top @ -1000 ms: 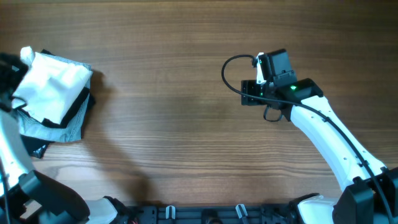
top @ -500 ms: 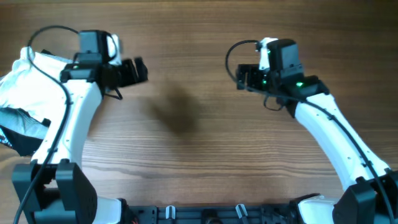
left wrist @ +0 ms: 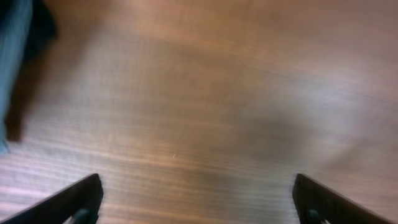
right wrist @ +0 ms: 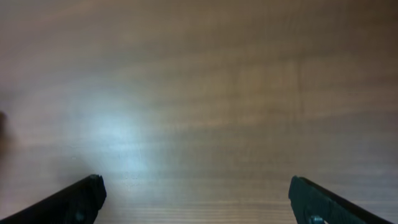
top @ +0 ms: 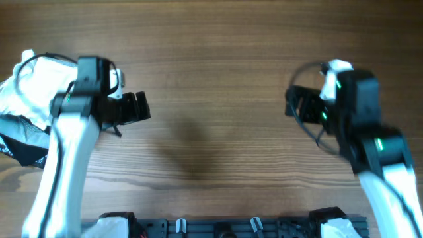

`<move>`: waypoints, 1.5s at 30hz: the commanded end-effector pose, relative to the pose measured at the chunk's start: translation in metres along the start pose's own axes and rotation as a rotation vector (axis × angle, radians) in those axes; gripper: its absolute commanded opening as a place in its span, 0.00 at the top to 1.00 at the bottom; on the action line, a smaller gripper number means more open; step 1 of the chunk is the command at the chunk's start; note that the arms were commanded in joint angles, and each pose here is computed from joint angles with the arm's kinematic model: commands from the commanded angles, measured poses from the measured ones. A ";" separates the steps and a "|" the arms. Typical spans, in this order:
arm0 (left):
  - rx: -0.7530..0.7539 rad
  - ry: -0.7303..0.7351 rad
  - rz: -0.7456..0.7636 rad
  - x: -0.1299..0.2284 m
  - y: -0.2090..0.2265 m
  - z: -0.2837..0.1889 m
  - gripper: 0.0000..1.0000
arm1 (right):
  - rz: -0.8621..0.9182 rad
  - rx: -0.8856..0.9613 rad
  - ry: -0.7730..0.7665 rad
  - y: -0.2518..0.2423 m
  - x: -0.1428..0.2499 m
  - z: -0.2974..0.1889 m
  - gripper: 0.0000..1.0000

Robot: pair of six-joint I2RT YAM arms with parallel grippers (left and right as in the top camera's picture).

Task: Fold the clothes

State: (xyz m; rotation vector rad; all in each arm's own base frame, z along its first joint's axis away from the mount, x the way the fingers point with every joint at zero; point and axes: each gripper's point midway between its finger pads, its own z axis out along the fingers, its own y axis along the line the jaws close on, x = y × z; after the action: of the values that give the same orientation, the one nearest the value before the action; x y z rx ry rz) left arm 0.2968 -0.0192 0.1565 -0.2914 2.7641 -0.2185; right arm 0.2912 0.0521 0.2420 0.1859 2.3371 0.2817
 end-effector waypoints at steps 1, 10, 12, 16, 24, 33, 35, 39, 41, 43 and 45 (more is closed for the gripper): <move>0.056 -0.281 0.067 0.003 -0.012 -0.055 0.00 | 0.041 0.038 -0.173 -0.019 0.007 -0.032 0.00; 0.129 -0.542 0.091 0.023 -0.015 -0.116 0.00 | 0.039 0.049 -0.142 -0.032 0.046 -0.025 0.00; 0.128 -0.540 0.091 0.025 -0.015 -0.116 0.00 | 0.039 0.056 -0.124 -0.033 0.047 -0.021 0.00; 0.128 -0.535 0.091 0.025 -0.015 -0.115 0.00 | 0.039 0.071 -0.083 -0.034 0.051 -0.011 0.00; 0.128 -0.535 0.091 0.025 -0.015 -0.115 0.01 | 0.033 0.109 0.031 -0.039 0.066 0.015 0.00; 0.128 -0.535 0.091 0.025 -0.015 -0.115 0.00 | 0.035 0.073 -0.066 -0.041 0.073 -0.005 0.00; 0.128 -0.535 0.091 0.025 -0.015 -0.115 0.00 | 0.035 0.074 -0.074 -0.048 0.091 -0.003 0.00; 0.128 -0.535 0.091 0.025 -0.015 -0.115 0.00 | 0.073 0.079 -0.087 -0.063 0.129 0.015 0.00; 0.128 -0.535 0.091 0.025 -0.015 -0.115 0.00 | 0.189 0.055 -0.130 -0.065 0.133 0.021 0.00; 0.128 -0.535 0.091 0.025 -0.015 -0.115 0.00 | 0.173 0.032 -0.193 -0.064 0.130 0.021 0.00; 0.128 -0.535 0.091 0.025 -0.015 -0.115 0.00 | 0.090 0.012 -0.264 -0.061 0.118 0.019 0.00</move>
State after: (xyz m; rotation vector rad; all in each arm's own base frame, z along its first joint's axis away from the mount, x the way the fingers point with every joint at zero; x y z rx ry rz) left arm 0.2355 -0.0272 0.2597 -0.1522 2.2158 -0.2593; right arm 0.2122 0.0238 0.1191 0.3682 2.1760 0.2856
